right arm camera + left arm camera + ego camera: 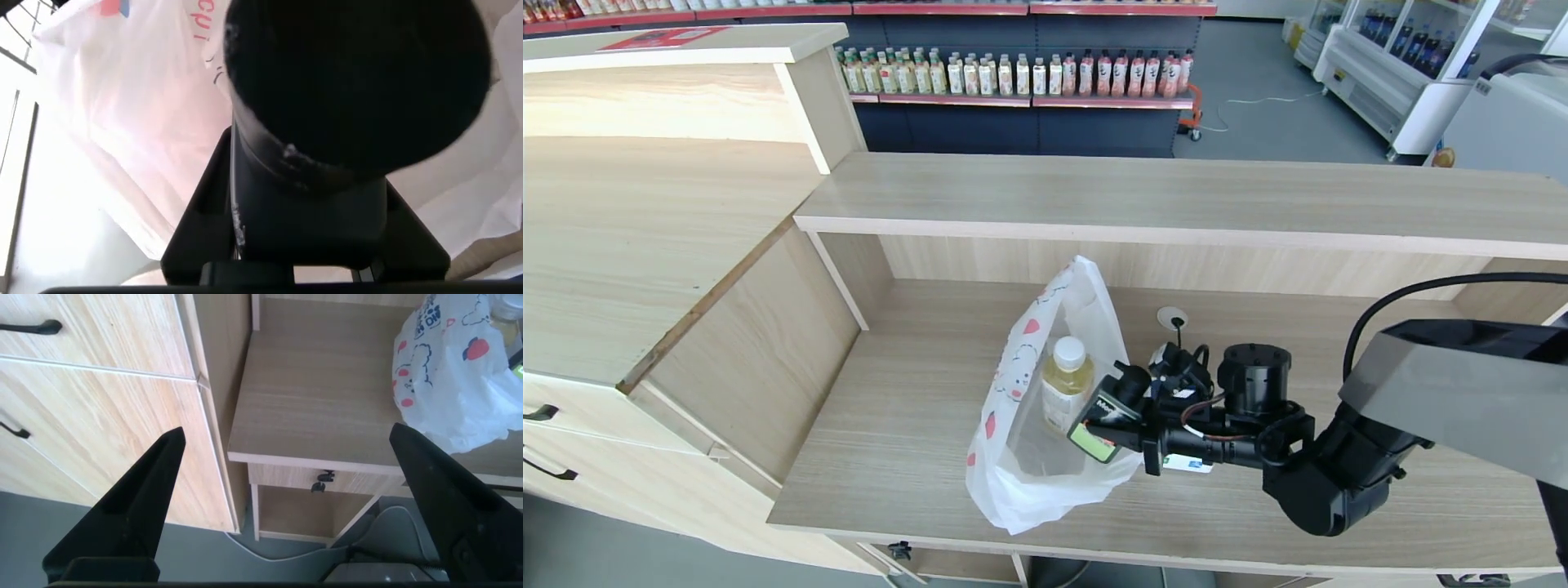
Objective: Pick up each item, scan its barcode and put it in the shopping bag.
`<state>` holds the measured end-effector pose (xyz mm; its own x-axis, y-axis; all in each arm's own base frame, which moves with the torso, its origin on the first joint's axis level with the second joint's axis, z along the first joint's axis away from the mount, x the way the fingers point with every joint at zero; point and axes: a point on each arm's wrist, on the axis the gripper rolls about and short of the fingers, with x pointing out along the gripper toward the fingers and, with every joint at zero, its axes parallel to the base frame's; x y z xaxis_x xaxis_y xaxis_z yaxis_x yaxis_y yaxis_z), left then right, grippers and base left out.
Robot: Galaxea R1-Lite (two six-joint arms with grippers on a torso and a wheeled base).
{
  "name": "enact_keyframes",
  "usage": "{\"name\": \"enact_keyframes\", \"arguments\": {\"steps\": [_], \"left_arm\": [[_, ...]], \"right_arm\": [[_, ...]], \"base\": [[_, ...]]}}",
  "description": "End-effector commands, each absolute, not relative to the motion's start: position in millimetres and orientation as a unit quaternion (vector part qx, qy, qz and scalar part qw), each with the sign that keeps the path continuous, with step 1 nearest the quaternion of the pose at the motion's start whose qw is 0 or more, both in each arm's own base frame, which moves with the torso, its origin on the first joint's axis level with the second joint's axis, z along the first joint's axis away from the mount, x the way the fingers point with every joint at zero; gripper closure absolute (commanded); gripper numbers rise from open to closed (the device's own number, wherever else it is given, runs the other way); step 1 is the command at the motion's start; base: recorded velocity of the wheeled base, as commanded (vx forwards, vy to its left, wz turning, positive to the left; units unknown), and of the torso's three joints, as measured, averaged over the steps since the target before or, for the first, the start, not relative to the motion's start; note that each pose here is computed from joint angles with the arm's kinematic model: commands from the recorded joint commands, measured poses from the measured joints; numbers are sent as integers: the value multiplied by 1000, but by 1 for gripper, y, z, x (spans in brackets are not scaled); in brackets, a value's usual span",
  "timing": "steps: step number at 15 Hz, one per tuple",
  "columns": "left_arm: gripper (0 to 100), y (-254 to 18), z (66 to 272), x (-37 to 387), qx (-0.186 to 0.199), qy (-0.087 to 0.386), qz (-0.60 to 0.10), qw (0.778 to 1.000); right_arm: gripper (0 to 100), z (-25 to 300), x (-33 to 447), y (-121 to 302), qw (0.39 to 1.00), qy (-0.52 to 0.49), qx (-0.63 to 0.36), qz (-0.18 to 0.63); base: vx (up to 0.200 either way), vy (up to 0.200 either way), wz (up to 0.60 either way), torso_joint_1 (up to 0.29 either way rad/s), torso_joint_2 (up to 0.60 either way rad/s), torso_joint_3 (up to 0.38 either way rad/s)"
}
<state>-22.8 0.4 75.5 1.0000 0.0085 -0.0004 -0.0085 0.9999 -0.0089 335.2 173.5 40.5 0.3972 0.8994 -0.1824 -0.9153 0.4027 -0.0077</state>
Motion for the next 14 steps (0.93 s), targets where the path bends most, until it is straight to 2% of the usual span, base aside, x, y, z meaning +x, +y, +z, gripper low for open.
{"name": "enact_keyframes", "arguments": {"steps": [1,6,14], "left_arm": [[0,0,75,-23,-5,0,5,1000],[0,0,75,-23,-5,0,5,1000],[0,0,75,-23,-5,0,5,1000]], "right_arm": [[100,22,337,173,832,87,-68,544],[100,10,331,167,824,74,-125,548],[100,22,349,183,822,49,-129,553]], "base": [[0,0,0,0,0,0],[0,0,0,0,0,0],[0,0,0,0,0,0]]}}
